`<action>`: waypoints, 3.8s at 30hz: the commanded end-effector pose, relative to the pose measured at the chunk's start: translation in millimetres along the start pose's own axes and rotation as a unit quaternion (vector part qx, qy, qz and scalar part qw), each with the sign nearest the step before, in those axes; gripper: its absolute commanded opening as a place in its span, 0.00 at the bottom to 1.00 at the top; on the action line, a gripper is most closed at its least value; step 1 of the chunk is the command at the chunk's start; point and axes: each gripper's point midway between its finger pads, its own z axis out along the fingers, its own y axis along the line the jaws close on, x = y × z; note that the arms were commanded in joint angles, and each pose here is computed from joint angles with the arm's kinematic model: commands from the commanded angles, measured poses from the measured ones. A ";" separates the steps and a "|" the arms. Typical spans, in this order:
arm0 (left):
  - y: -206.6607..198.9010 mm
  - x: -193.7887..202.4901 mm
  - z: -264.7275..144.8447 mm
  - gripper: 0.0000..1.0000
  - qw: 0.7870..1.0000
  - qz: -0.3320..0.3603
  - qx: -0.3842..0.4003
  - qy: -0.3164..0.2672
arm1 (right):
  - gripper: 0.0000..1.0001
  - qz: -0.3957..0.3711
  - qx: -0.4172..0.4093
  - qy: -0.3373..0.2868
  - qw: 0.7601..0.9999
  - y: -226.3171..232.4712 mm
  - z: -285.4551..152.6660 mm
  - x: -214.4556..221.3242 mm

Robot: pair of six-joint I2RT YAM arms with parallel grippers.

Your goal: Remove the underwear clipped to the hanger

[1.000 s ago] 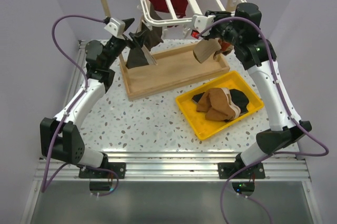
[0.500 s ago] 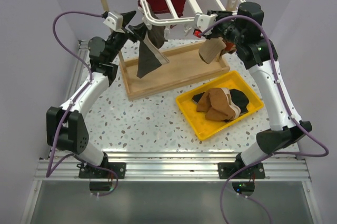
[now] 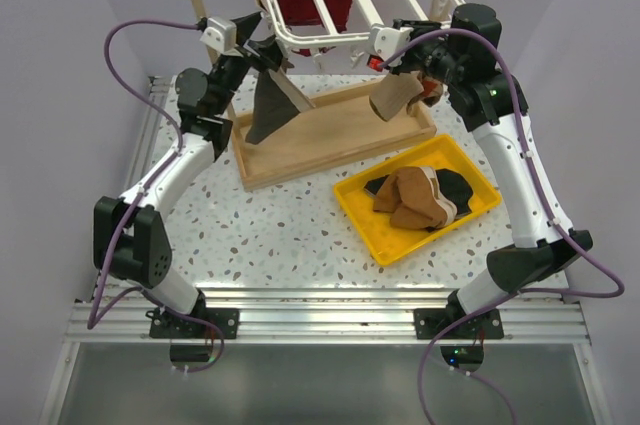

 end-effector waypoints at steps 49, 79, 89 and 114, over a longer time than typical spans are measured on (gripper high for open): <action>-12.3 -30.1 -42.2 0.91 0.992 0.074 -0.104 0.020 | 0.88 0.043 0.014 -0.033 0.998 -11.3 -25.9 -23.3; -34.0 144.5 -190.0 1.00 0.928 -0.148 -0.197 0.280 | 0.99 0.268 0.026 0.229 0.935 115.0 -207.6 53.4; -3.9 248.4 -192.3 0.90 0.793 -0.242 -0.423 0.366 | 0.98 0.380 0.015 0.260 0.887 221.8 -197.3 100.2; 8.3 342.6 -227.0 0.10 0.655 -0.218 -0.568 0.449 | 0.99 0.425 0.039 0.248 0.870 275.9 -198.6 123.3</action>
